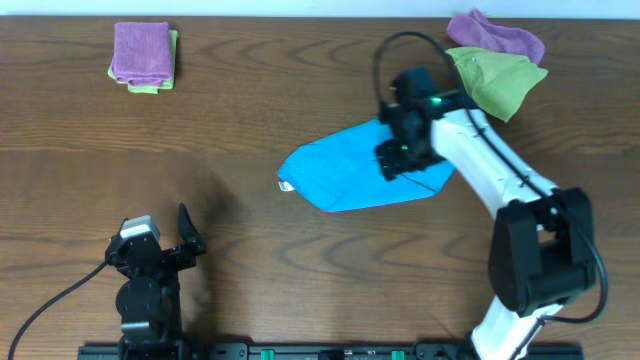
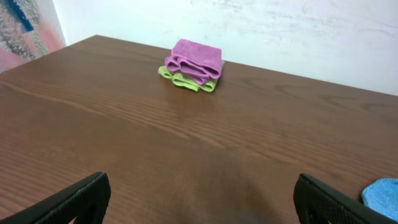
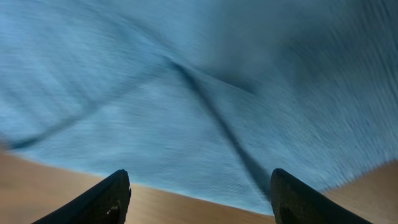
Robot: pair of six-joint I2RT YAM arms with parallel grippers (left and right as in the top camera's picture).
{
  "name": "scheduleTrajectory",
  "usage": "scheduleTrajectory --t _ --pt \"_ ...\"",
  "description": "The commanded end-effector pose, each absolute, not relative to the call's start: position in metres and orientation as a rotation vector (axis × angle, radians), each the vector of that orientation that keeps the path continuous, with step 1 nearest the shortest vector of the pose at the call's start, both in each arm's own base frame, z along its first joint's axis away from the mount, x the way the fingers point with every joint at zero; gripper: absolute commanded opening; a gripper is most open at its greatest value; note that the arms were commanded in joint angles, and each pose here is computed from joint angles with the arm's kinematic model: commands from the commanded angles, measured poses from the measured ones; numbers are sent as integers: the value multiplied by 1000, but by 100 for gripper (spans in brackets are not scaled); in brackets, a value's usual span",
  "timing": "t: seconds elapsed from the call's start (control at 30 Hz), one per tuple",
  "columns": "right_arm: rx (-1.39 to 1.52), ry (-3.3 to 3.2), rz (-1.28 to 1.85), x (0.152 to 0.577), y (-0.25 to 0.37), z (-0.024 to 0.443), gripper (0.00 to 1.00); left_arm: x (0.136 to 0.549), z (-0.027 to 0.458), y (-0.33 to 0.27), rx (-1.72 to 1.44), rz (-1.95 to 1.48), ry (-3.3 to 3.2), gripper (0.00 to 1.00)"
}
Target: Fold the cloth
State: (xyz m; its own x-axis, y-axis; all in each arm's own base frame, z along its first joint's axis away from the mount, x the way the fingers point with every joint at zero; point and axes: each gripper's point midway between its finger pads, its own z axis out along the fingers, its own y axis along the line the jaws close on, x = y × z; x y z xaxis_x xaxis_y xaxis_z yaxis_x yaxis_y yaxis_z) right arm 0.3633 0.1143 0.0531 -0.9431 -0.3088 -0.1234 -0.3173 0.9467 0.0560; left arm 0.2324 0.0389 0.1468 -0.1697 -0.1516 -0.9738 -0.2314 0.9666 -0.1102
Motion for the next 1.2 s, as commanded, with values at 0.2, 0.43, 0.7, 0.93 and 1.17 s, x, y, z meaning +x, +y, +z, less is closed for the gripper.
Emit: scheduleTrajectory --t 0.2,0.43,0.7,0.93,1.17 --pt "-330 2905 421 381 123 43 70 233 132 38 -288 69 1779 95" --pt "-309 2888 533 392 136 24 68 233 132 38 -288 69 1779 96" --pt "-262 2888 471 401 130 12 64 233 132 38 -288 69 1779 96" --pt "-242 2880 397 407 122 11 63 233 132 38 -288 69 1779 95" --pt "-255 2861 390 410 126 12 60 233 132 38 -288 69 1779 95"
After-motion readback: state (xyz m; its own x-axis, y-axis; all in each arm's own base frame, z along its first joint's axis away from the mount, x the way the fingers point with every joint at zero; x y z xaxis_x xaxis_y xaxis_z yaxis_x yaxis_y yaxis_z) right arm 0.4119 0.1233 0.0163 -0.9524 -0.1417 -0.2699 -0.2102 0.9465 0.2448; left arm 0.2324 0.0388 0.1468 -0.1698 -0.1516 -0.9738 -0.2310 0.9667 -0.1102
